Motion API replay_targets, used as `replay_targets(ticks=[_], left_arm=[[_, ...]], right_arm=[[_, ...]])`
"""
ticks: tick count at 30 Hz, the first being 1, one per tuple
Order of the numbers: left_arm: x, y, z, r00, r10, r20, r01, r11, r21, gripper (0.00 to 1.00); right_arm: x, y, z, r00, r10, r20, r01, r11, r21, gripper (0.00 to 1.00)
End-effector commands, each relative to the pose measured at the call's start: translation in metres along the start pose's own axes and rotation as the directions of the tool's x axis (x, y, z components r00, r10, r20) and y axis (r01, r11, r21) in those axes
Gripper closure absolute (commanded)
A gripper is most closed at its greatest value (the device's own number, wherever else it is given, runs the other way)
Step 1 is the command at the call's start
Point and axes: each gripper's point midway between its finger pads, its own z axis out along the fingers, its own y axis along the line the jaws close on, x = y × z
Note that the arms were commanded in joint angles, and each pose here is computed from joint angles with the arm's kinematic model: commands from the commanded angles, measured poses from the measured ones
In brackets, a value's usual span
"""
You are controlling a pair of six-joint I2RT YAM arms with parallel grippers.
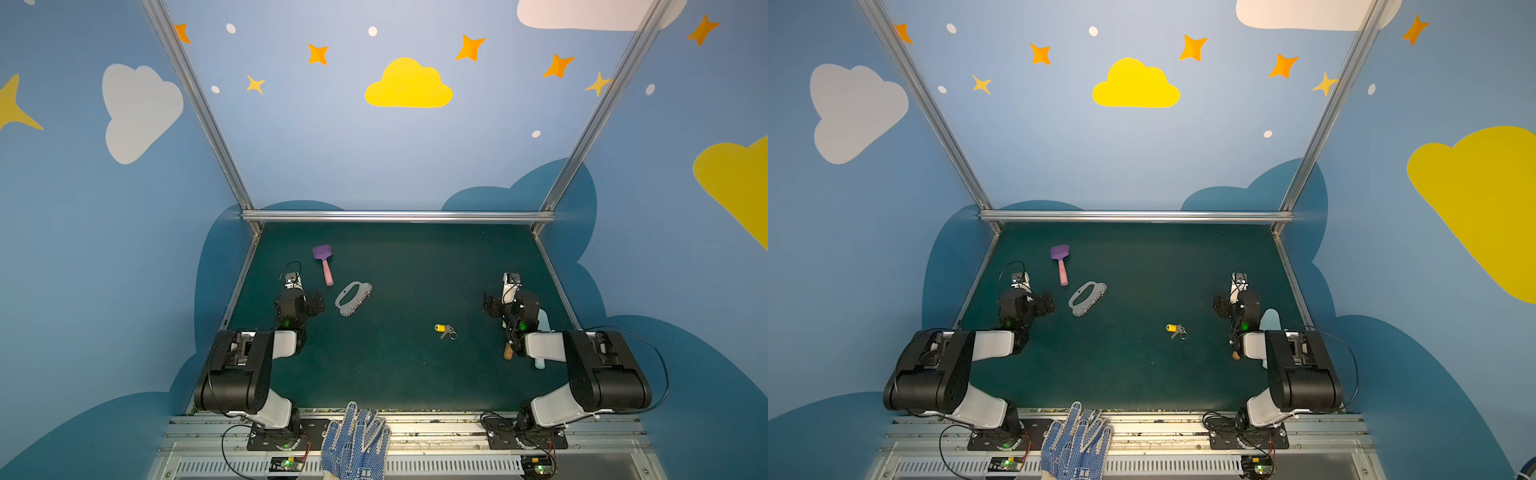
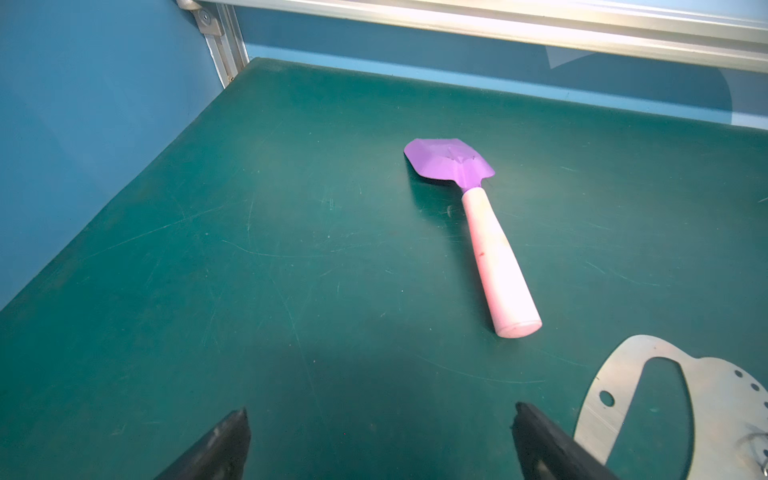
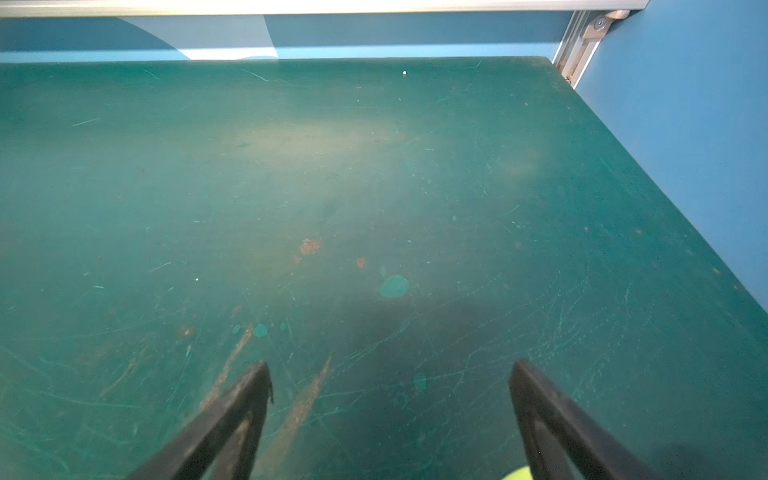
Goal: Put the keys on the keyring
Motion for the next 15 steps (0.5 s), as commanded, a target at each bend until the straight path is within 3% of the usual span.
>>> replay_targets(ticks=[1,15], left_arm=[[-0.012,-0.0023,-0.0018,1.0,0.004,0.029,-0.004,1.0,0.01,0.0],[-0.0122,-0.0028,-0.0012,1.0,0.004,0.026,-0.004,1.0,0.013,0.0]], right_arm=[[-0.014,0.0004,0.0,0.999,0.008,0.036,-0.007,1.0,-0.008,0.09],[-0.015,0.0005,0.0004,0.999,0.008,0.037,-0.007,1.0,-0.009,0.09]])
